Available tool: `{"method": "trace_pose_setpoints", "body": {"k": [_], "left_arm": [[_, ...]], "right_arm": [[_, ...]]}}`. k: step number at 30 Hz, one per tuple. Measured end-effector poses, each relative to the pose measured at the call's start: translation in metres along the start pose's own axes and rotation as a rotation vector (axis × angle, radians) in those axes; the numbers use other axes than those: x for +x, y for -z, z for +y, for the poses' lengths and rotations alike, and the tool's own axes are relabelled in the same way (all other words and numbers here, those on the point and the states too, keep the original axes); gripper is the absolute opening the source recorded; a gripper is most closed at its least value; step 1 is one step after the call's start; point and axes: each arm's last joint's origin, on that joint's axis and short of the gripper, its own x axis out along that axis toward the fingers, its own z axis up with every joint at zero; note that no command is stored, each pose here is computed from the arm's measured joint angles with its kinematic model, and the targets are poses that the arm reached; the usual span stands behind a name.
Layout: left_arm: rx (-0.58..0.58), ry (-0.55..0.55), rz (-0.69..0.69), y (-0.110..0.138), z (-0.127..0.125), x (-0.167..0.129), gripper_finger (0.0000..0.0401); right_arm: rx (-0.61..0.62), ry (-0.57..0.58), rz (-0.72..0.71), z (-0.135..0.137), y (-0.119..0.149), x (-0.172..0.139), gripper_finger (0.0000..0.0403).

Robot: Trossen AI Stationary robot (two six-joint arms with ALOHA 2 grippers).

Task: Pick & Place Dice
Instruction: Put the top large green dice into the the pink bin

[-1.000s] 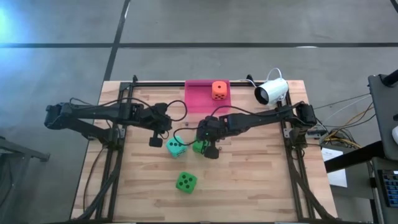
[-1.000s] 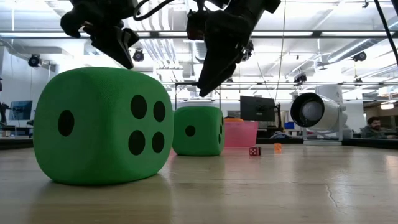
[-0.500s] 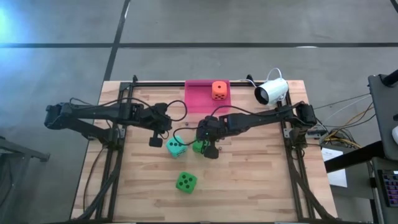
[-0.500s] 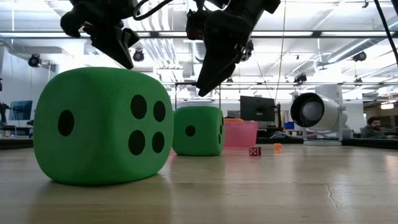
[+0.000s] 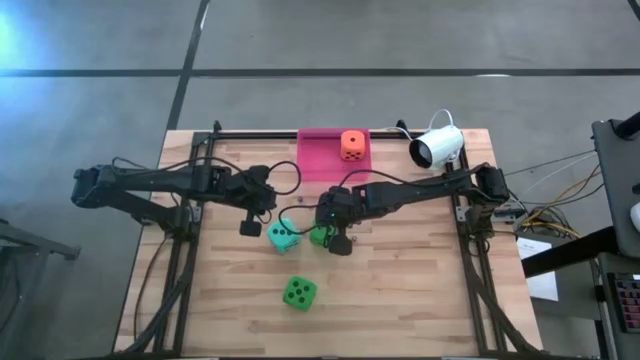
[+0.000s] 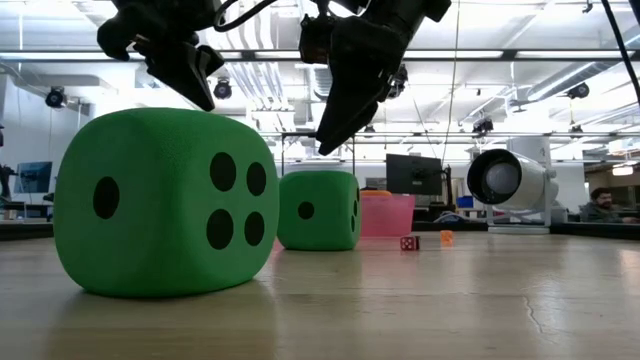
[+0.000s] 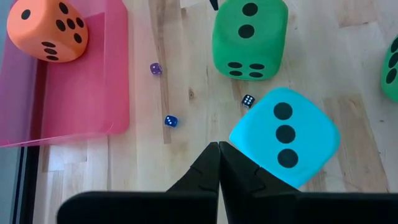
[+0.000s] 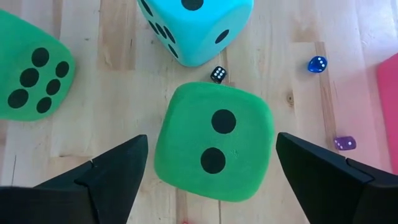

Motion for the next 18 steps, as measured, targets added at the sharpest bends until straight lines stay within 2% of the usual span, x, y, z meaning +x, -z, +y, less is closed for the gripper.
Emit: {"method": "trace_pose_setpoints", "body": {"k": [9, 14, 18], "left_arm": [[0.0, 0.0, 0.0, 0.0, 0.0, 0.0, 0.0008], [0.0, 0.0, 0.0, 0.0, 0.0, 0.0, 0.0008], [0.0, 0.0, 0.0, 0.0, 0.0, 0.0, 0.0008]], "right_arm": [[-0.036, 0.104, 0.019, -0.004, 0.002, 0.018, 0.0395], [0.034, 0.086, 0.035, -0.007, 0.0, 0.024, 0.0399], [0.042, 0.072, 0.068, -0.007, -0.005, 0.024, 0.04]]}}
